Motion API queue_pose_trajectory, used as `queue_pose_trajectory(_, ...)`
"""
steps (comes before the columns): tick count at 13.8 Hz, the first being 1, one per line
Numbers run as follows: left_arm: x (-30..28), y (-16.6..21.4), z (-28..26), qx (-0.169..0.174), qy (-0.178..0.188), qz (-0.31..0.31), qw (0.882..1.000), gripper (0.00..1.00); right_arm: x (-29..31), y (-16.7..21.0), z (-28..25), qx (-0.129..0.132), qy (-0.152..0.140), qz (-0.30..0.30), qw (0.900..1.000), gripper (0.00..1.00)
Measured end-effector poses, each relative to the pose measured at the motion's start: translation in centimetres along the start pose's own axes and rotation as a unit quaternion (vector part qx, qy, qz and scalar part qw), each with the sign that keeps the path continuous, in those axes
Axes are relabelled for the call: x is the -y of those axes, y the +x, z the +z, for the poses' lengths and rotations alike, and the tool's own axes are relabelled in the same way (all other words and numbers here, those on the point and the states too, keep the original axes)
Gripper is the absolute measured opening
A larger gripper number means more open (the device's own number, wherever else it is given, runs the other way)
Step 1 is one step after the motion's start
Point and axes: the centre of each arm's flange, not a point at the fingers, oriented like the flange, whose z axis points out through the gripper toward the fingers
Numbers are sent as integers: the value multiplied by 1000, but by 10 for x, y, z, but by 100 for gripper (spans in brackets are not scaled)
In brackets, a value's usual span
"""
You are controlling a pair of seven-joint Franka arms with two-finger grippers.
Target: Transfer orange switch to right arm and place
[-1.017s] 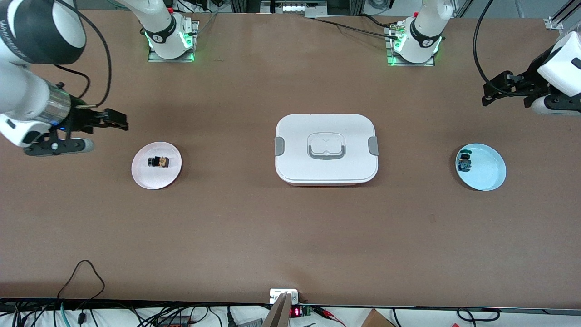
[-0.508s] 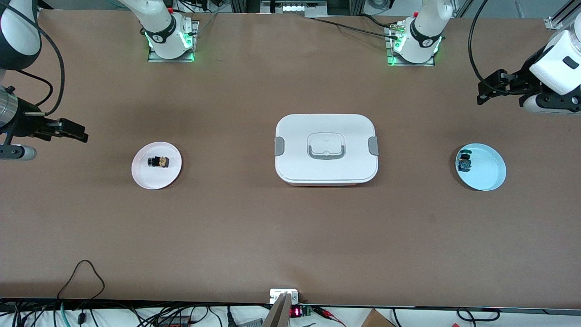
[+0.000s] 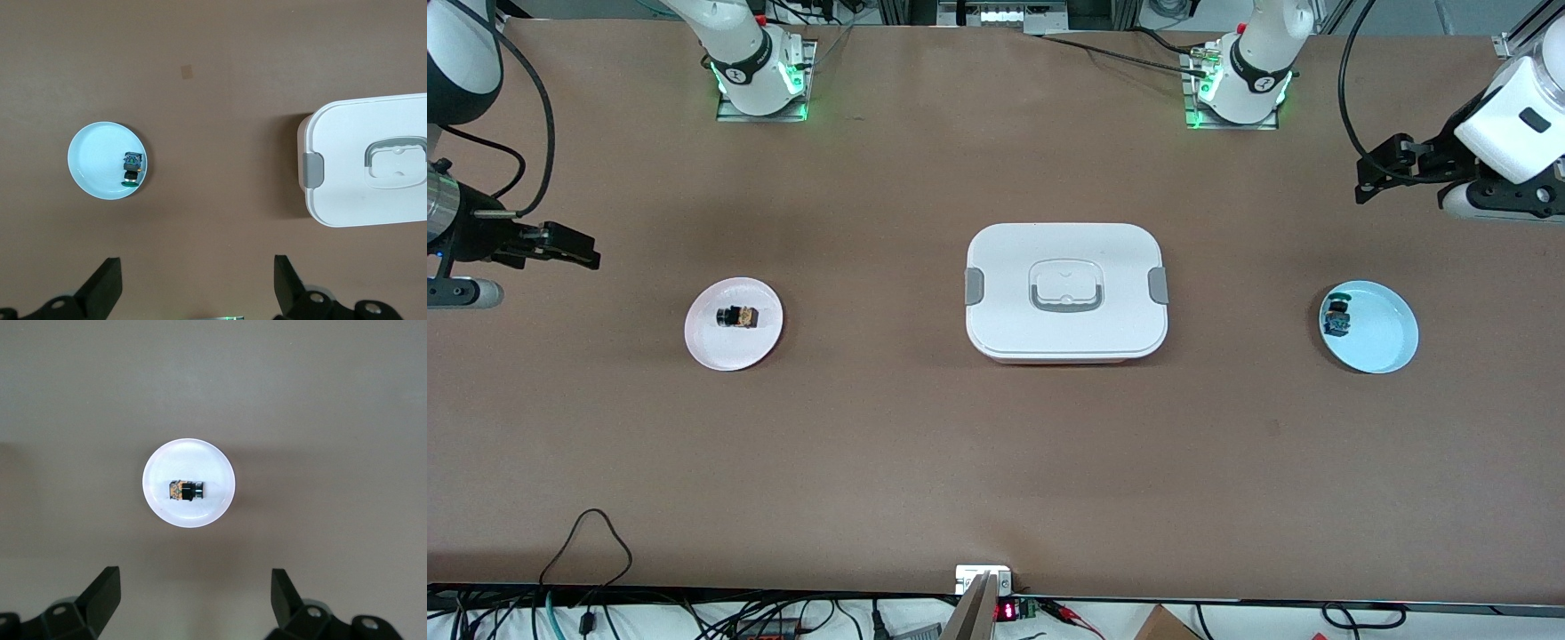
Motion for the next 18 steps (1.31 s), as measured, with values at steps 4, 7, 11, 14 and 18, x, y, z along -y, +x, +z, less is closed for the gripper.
queue_pose_trajectory(4,4,0,0,1,0,-4,1000,100,-2,2,16,-23,-3,0,1000,100)
queue_pose_trajectory(7,11,0,1,4,0,-11,1000,100,-2,-7,15,-31,-2,0,1000,100)
queue_pose_trajectory(11,12,-1,1,8,0,-11,1000,100,-2,-10,8,-39,-2,0,999,100)
queue_pose_trajectory(14,12,-1,1,8,0,-11,1000,100,-5,-12,-3,-49,-2,1,999,100)
queue_pose_trajectory(18,11,-1,1,8,0,-10,1000,100,-4,-15,-15,-58,-1,1,998,100)
